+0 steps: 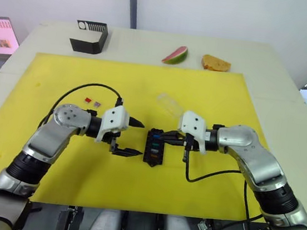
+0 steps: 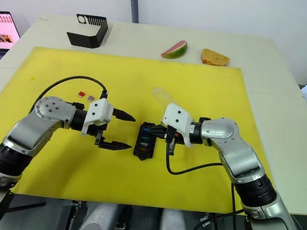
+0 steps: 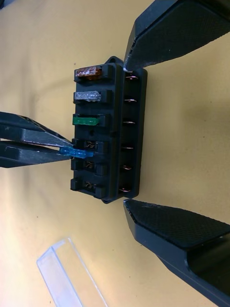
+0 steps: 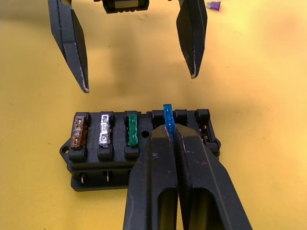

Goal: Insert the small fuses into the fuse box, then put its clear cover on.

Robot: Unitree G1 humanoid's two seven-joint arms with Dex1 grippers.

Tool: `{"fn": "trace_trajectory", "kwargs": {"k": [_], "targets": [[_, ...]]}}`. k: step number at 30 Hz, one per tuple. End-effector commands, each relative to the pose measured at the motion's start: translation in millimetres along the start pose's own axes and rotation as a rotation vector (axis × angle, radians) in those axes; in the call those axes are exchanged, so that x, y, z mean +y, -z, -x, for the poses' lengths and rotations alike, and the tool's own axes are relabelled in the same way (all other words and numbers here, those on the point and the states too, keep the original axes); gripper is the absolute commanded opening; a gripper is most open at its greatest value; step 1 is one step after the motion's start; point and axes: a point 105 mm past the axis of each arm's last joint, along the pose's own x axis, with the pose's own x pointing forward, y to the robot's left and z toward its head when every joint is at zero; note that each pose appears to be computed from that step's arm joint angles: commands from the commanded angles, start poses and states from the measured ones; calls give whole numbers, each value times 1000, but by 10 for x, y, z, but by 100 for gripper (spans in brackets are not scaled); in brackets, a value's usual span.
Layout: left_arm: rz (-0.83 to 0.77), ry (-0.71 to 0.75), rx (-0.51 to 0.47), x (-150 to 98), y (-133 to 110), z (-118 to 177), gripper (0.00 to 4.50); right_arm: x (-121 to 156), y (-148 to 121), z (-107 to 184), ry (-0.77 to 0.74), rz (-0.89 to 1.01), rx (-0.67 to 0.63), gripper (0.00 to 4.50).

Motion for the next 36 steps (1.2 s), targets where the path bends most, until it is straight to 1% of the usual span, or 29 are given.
{"fn": "trace_trajectory", "kwargs": {"k": [1,12,20,36], "targets": [[-38,5,-15,13,-90,-6,446,10,-154,18,-1,40,-44,0],[-37,5,-20,13,-104,-10,446,47,-230,7,-17,24,-76,0],[-37,3,-21,3,-104,-12,446,47,-126,-7,-8,23,-33,0],[-38,4,-19,-2,-98,-14,446,74,-49,-21,-16,18,-19,0]]}}
